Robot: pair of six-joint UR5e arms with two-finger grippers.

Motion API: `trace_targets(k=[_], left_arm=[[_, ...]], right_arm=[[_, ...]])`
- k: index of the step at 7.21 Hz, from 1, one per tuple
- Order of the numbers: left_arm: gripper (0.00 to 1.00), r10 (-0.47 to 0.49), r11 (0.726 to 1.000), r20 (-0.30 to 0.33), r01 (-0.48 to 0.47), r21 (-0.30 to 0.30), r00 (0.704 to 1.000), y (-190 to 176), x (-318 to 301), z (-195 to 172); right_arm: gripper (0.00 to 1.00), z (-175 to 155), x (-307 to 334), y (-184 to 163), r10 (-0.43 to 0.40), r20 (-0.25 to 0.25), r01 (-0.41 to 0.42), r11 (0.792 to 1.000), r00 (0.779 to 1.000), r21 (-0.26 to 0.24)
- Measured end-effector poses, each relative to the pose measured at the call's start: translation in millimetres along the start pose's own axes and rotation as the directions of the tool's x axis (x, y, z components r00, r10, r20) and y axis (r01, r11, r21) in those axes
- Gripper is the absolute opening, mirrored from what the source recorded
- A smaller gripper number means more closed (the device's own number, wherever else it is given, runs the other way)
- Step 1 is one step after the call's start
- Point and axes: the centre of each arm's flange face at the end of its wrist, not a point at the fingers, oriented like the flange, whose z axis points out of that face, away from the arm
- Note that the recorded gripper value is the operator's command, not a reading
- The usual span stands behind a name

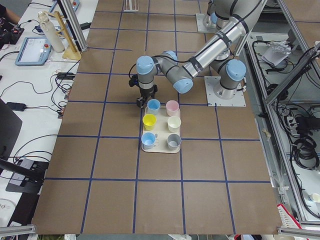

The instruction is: Transfer IKEA cup to right arm and place on rack

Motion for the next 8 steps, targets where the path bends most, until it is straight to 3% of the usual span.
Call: trace_targets(k=[1,2,4,6,7,8], left_arm=[[0.94,0.001,1.0,-0.009,-0.001,-0.003,1.0,1,-9,6],[0.94,0.0,1.0,-0.022,0.0,-0.01,1.0,3,-13,13],[0.87,0.001,1.0,-0.046,-0.002,-0.023,0.999,3,-13,25],[0.63,0.004,1.0,-0.064,-0.006,-0.03,0.998,4,-13,37],[0.44,0.006,0.999,-0.066,-0.008,-0.032,0.998,4,-14,40],[0.34,0.01,0.999,-0.063,-0.012,-0.035,0.998,3,-14,40]], right_arm=[[1.0,6,2,0,0.012,0.11,-0.011,1.0,0.994,-0.01],[1.0,11,12,-1,0.019,0.202,-0.017,1.0,0.979,-0.012],[1.0,15,41,-4,0.051,0.37,-0.057,0.998,0.928,0.006],[1.0,26,58,-2,0.076,0.502,-0.093,0.996,0.861,0.008],[1.0,29,62,-1,0.084,0.548,-0.107,0.994,0.832,0.01],[1.0,31,65,1,0.088,0.569,-0.114,0.993,0.818,0.009]])
